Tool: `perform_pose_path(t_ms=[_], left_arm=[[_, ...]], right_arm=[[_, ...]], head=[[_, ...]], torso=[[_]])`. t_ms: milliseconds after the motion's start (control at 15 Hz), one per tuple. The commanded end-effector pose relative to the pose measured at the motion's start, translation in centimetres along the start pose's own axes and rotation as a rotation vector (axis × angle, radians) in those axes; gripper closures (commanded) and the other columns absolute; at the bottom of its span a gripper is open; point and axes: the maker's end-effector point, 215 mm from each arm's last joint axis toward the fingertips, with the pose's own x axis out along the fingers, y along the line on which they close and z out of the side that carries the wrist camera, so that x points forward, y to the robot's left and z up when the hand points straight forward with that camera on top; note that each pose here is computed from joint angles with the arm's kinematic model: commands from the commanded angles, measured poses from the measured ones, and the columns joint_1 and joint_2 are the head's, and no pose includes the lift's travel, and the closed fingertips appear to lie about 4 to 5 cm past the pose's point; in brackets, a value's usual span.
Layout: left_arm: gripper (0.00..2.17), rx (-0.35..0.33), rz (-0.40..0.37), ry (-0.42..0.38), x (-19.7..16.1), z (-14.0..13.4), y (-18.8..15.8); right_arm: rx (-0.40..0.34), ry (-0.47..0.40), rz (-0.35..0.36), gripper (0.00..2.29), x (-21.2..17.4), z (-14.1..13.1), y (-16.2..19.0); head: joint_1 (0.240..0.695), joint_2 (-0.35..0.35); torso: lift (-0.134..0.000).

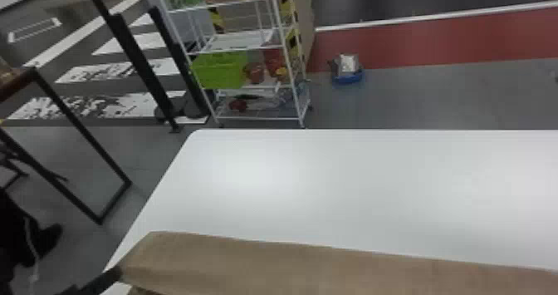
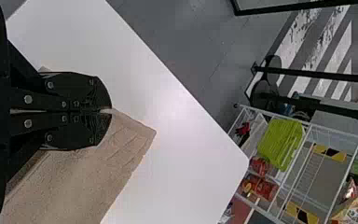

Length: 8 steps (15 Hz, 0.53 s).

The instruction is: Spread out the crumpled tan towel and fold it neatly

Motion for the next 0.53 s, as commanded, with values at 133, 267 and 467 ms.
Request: perform_pose_path(t_ms=[133,267,467], left_arm=[[1.42,-0.008,0.0,0.024,0.1,-0.9,0.1],[1.42,-0.009,0.004,0.036,-0.1,-1.2,0.3],[1.42,-0.013,0.004,0.049,-0.3,-1.6,0.5]], right_arm=[[-0.008,0.001,0.003,1.19,-0.1,0.0,0.1],[-0.007,-0.003,-0.005,1.19,-0.4,-0.1,-0.2],[-0.027,0.0,0.005,1.19,-0.1,-0.3,0.2]], head=[[0.695,0.35],[0.695,0.35],[0.695,0.35]], torso=[[-0.122],[-0.122],[-0.122]])
